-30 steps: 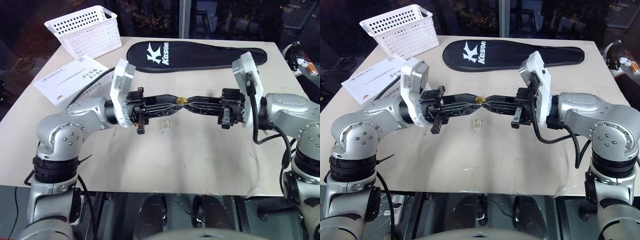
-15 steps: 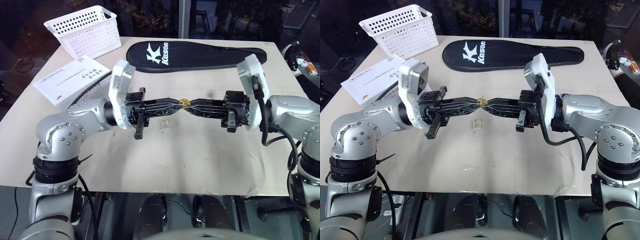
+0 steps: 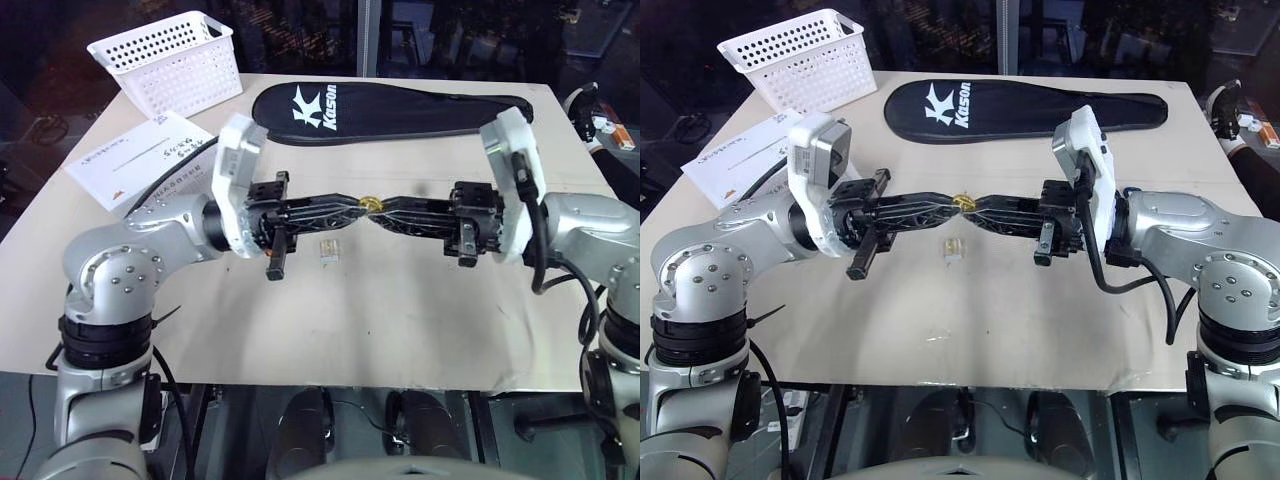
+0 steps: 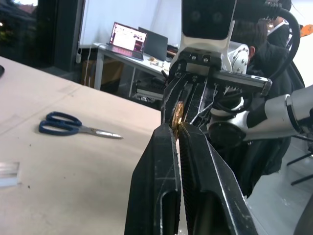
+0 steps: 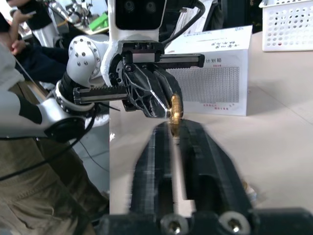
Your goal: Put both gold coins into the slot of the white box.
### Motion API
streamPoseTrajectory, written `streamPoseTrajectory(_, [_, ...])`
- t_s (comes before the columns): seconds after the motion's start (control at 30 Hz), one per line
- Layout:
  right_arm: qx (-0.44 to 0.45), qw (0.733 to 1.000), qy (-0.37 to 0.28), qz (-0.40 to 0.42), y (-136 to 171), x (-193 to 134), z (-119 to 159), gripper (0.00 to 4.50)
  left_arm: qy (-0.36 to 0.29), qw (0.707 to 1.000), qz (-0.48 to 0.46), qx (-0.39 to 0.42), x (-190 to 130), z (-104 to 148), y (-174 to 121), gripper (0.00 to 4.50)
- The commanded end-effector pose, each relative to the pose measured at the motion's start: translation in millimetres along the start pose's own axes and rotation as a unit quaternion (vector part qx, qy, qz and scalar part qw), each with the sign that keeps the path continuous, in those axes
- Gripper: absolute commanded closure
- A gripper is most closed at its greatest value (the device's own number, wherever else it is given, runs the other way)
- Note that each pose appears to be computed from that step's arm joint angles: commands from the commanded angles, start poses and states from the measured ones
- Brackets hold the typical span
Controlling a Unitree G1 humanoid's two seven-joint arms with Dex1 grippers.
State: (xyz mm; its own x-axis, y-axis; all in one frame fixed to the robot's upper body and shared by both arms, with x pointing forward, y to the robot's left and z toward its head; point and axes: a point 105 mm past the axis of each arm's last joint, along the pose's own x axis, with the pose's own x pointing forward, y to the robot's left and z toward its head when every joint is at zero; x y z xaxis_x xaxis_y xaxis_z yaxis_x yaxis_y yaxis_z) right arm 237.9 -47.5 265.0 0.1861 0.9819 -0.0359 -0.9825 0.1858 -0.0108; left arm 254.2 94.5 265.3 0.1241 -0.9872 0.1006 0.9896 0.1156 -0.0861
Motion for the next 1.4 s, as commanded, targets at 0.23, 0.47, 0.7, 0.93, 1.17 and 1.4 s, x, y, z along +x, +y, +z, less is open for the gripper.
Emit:
streamPoseTrajectory(0.23, [-0.079,0.995,-0.023,-0.048,-3,-9,20,1.56,-0.034,0.984,0.168,0.041,-55,35,22,4.50])
streamPoseTrajectory(0.47, [-0.136,0.987,-0.026,-0.082,-9,-12,27,1.56,-0.006,0.919,0.385,0.084,-157,72,63,4.50])
streamPoseTrajectory(0.7, [-0.158,0.985,-0.045,-0.061,-4,-14,30,1.56,0.078,0.882,0.459,0.069,-229,85,89,4.50])
streamPoseTrajectory(0.93, [-0.166,0.982,-0.055,-0.065,-2,-15,31,1.56,0.172,0.875,0.444,0.083,-236,76,119,4.50])
streamPoseTrajectory(1.17, [-0.163,0.982,-0.056,-0.070,2,-14,29,1.56,0.241,0.863,0.437,0.084,-244,57,126,4.50])
streamPoseTrajectory(1.4, [-0.157,0.984,-0.054,-0.069,0,-10,28,1.56,0.266,0.842,0.458,0.102,-256,59,127,4.50])
